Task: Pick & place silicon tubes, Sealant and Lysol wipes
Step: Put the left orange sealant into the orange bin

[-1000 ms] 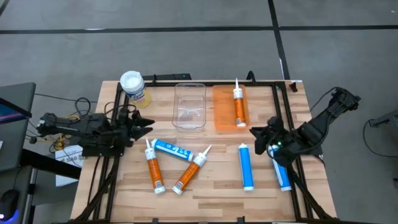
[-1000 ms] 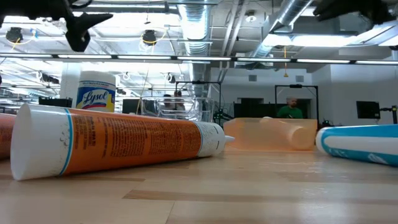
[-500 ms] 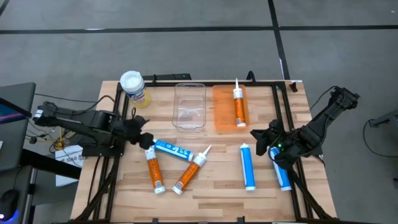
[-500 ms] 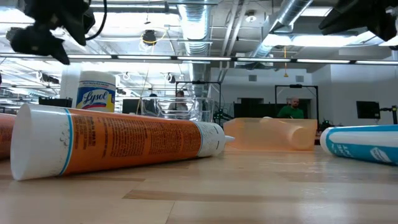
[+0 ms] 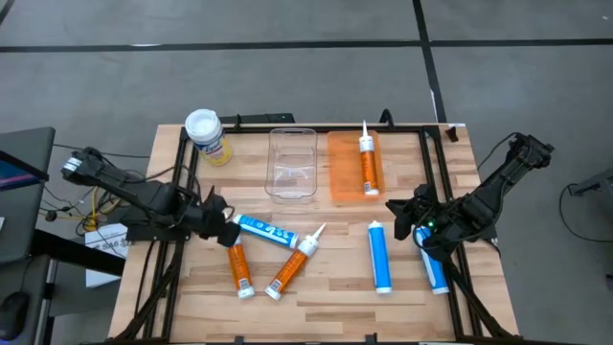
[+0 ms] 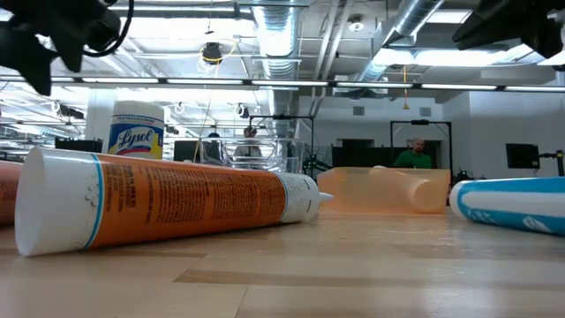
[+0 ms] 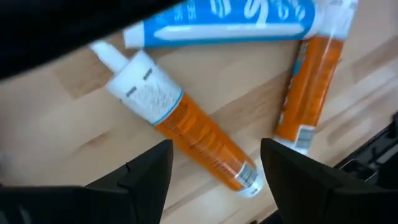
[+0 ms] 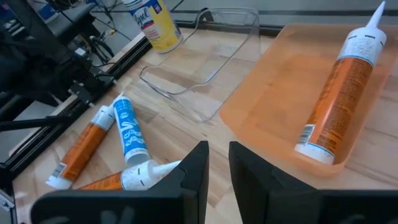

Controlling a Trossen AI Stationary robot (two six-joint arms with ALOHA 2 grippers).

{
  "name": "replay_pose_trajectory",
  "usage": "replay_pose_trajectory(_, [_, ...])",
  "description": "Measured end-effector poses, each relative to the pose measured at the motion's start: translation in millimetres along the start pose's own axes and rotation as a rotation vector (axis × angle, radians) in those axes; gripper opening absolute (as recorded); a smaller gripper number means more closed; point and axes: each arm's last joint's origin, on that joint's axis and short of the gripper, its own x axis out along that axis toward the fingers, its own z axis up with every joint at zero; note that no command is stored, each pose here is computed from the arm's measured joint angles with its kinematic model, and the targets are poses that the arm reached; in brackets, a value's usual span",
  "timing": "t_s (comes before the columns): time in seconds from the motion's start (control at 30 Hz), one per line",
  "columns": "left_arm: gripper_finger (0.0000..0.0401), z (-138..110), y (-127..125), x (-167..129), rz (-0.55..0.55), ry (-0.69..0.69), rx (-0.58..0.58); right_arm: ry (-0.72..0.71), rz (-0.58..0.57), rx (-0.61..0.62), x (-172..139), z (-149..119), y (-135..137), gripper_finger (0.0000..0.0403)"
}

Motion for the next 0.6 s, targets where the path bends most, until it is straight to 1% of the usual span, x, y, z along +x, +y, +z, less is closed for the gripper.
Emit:
replay_pose_trajectory(0.07, [0.0236, -5, -2, 5, 0.024, 0.011, 0.012, 0.001, 0.0, 0.002, 0, 0, 0, 0.0054])
replay_pose_trajectory(0.17, [0.0236, -9, -5, 15, 0.076, 0.015, -0.056, 0.002, 0.001, -0.011, 0, 0, 0, 0.0054])
replay_pose_trajectory(0.3, [0.0236, -16, -9, 31, 0.142, 0.009, -0.093, 0.0, -0.004, -0.054, 1, 0, 0, 0.0054])
replay_pose_trajectory(0.4, [0.0236, -22, -14, 42, 0.155, 0.011, -0.139, -0.002, -0.005, -0.077, 2, 1, 0, 0.0054])
replay_pose_trajectory(0.5, [0.0239, -26, -19, 54, 0.172, 0.004, -0.221, -0.002, -0.005, -0.123, 2, 1, 0, 0.0054])
replay_pose_trajectory(0.6, [0.0244, -29, -22, 65, 0.19, 0.013, -0.249, -0.002, -0.002, -0.142, 1, 1, 1, 0.0054])
